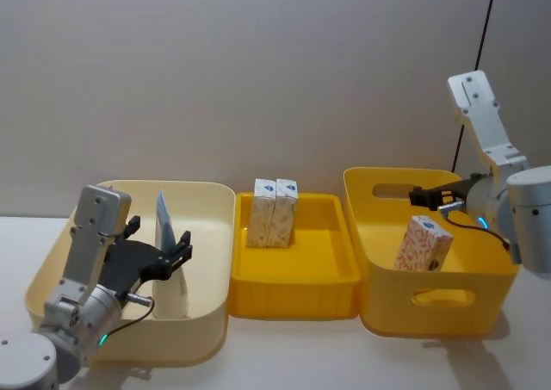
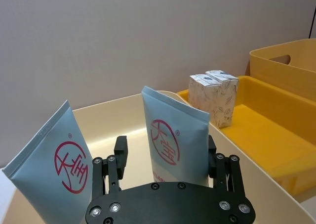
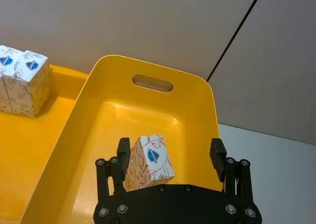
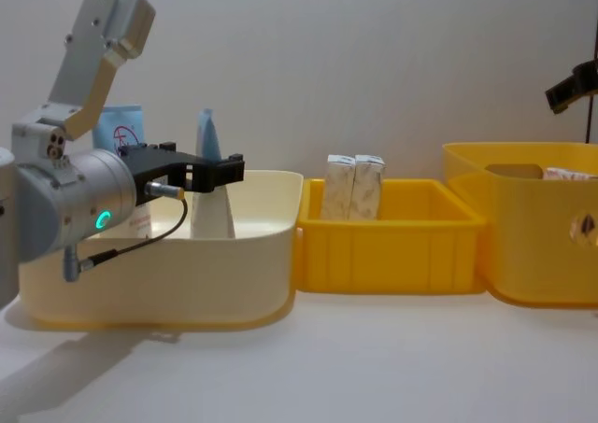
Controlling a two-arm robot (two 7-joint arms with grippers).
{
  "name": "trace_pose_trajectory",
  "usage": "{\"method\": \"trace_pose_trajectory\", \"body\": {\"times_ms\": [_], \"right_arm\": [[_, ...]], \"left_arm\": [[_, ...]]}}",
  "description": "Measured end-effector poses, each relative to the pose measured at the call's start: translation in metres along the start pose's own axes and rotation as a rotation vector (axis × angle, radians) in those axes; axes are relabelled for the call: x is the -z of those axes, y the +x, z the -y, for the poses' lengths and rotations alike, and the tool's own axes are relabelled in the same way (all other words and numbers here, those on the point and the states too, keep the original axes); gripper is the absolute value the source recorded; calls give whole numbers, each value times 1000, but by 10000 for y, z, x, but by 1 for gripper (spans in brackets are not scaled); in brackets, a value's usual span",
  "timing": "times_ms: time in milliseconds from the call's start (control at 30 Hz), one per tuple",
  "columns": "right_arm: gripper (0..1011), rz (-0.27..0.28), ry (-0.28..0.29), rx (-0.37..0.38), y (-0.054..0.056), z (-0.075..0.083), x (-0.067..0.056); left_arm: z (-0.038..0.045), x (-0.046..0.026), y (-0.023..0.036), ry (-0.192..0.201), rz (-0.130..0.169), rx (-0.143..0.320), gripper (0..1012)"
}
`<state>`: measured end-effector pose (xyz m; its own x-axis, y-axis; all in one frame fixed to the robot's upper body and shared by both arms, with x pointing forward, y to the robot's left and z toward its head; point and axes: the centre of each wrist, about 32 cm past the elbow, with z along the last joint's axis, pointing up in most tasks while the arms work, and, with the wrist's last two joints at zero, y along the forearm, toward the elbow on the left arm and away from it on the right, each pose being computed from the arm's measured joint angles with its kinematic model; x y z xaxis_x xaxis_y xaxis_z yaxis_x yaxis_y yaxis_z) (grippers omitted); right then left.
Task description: Bimanual collaborative sorting of washing and personal care products
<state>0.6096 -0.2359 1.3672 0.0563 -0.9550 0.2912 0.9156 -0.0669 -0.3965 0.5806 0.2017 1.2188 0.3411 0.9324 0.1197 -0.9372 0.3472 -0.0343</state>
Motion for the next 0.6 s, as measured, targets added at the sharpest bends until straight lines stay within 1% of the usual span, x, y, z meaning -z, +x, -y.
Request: {"method": "trace_pose_trajectory", "body": {"times_ms": [33, 100, 200, 233, 300, 367, 433, 500, 533, 567, 600], "right_arm": [[1001, 0, 0, 0, 0, 0, 0], [1001, 0, 0, 0, 0, 0, 0], [1001, 0, 0, 0, 0, 0, 0], [1001, 0, 0, 0, 0, 0, 0], [1001, 0, 0, 0, 0, 0, 0], [1001, 0, 0, 0, 0, 0, 0], [1001, 0, 0, 0, 0, 0, 0], [1001, 0, 0, 0, 0, 0, 0], [1001, 0, 0, 0, 0, 0, 0], [1001, 0, 0, 0, 0, 0, 0], [1001, 0, 0, 0, 0, 0, 0]], "left_arm": [[5, 3, 2, 0, -2, 0, 914], [10, 5, 3, 1, -3, 1, 885], [18, 8, 4, 1, -6, 2, 795], [22, 9, 6, 1, -7, 2, 739], [26, 13, 6, 2, -9, 3, 702], [28, 14, 7, 2, -9, 3, 621], [32, 14, 7, 2, -10, 3, 561], [33, 15, 7, 3, -11, 3, 522], [34, 16, 8, 3, -11, 3, 459], [35, 17, 8, 3, -11, 3, 444], [37, 17, 8, 3, -12, 4, 384]]}}
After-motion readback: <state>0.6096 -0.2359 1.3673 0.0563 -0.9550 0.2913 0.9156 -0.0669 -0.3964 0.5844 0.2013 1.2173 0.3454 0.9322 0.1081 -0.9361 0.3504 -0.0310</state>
